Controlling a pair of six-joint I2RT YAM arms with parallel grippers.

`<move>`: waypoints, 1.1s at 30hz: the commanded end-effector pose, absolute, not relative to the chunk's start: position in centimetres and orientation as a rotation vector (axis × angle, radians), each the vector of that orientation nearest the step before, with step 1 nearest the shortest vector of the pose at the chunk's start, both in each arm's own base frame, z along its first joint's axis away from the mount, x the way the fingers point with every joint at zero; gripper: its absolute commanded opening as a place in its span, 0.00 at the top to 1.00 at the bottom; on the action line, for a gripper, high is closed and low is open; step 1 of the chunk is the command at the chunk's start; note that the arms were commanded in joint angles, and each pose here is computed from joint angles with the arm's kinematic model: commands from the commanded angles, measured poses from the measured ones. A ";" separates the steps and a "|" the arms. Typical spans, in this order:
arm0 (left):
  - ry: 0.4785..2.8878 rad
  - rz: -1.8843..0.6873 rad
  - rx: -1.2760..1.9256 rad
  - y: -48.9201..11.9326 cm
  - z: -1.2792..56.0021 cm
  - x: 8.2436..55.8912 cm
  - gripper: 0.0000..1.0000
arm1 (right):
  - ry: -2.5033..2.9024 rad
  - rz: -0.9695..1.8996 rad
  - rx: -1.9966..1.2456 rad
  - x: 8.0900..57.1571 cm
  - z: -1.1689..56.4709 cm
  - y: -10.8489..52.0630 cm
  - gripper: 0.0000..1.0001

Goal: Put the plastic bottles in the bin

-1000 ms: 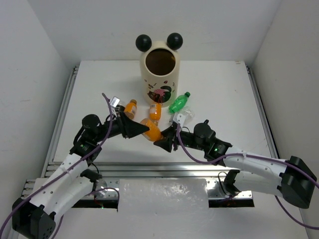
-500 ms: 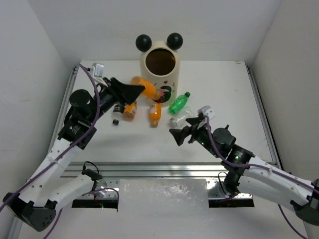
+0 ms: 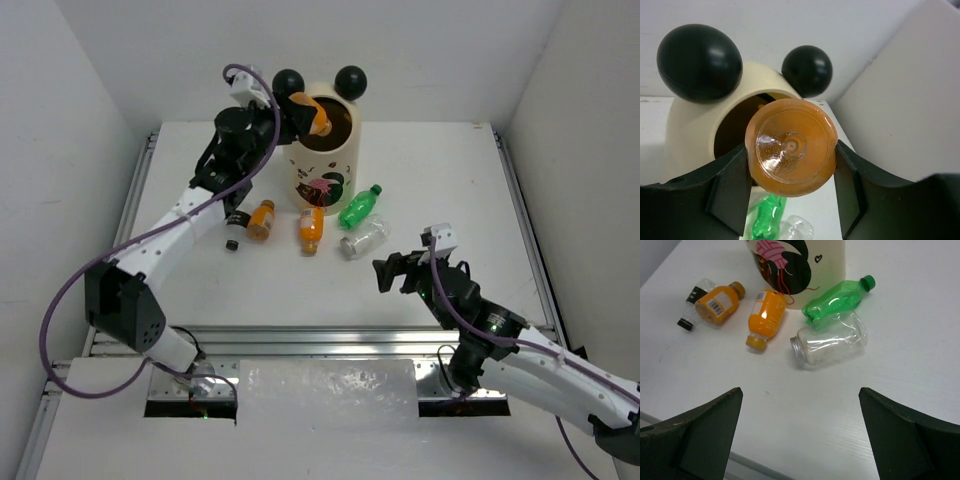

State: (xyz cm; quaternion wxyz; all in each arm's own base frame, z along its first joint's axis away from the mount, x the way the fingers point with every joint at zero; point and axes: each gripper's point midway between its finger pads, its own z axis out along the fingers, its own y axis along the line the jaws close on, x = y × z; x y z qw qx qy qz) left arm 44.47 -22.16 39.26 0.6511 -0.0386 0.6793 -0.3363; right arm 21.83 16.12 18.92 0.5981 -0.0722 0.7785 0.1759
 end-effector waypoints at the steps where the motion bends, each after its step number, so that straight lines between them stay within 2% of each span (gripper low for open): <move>1: 1.411 -0.721 -0.085 -21.9 43.9 45.8 0.92 | 1.846 0.367 -0.106 21.8 18.2 15.0 0.01; 2: 1.445 -0.704 -0.101 -22.2 42.5 47.0 0.72 | 1.885 0.378 -0.092 21.8 17.4 15.5 0.01; 3: 1.441 -0.700 -0.109 -22.3 43.2 47.5 0.60 | 1.900 0.389 -0.101 21.8 17.3 15.9 0.01; 4: 1.498 -0.693 -0.117 -22.7 41.4 48.4 0.33 | 1.923 0.394 -0.099 21.7 16.9 16.2 0.01; 6: 1.523 -0.711 -0.118 -23.2 41.0 48.7 0.18 | 1.981 0.339 -0.075 22.2 15.9 16.2 0.01; 7: 1.536 -0.732 -0.115 -23.6 40.8 48.6 0.01 | 2.014 0.302 0.003 22.9 15.4 16.0 0.01; 13: 1.506 -0.809 -0.105 -23.3 44.1 44.1 0.00 | 2.286 0.378 0.203 27.4 12.6 17.7 0.01; 18: 1.552 -0.820 -0.133 -20.3 45.2 37.8 0.00 | 2.257 0.327 0.416 32.0 12.9 19.3 0.01; 19: 1.616 -0.811 -0.127 -20.2 42.9 37.0 0.00 | 2.276 0.290 0.447 32.4 12.4 19.2 0.01; 20: 1.604 -0.819 -0.126 -19.5 43.3 35.3 0.00 | 2.306 0.222 0.503 33.0 10.6 19.1 0.01; 21: 1.655 -0.826 -0.105 -19.6 41.2 34.4 0.00 | 2.283 0.227 0.528 34.4 12.0 19.8 0.01; 22: 1.650 -0.832 -0.099 -18.9 41.4 32.6 0.00 | 2.338 0.111 0.612 34.2 9.5 19.0 0.01; 24: 1.706 -0.822 -0.095 -18.4 38.1 31.3 0.00 | 2.337 0.056 0.691 35.4 9.8 19.4 0.01; 25: 1.675 -0.818 -0.093 -17.5 38.6 29.9 0.00 | 2.366 -0.017 0.762 34.6 8.9 18.8 0.01; 31: 1.774 -0.759 -0.081 -16.3 33.1 27.9 0.00 | 2.399 -0.242 0.853 34.6 3.9 17.6 0.01; 33: 1.807 -0.757 -0.070 -16.4 32.0 27.6 0.00 | 2.396 -0.240 0.858 34.5 3.1 17.4 0.01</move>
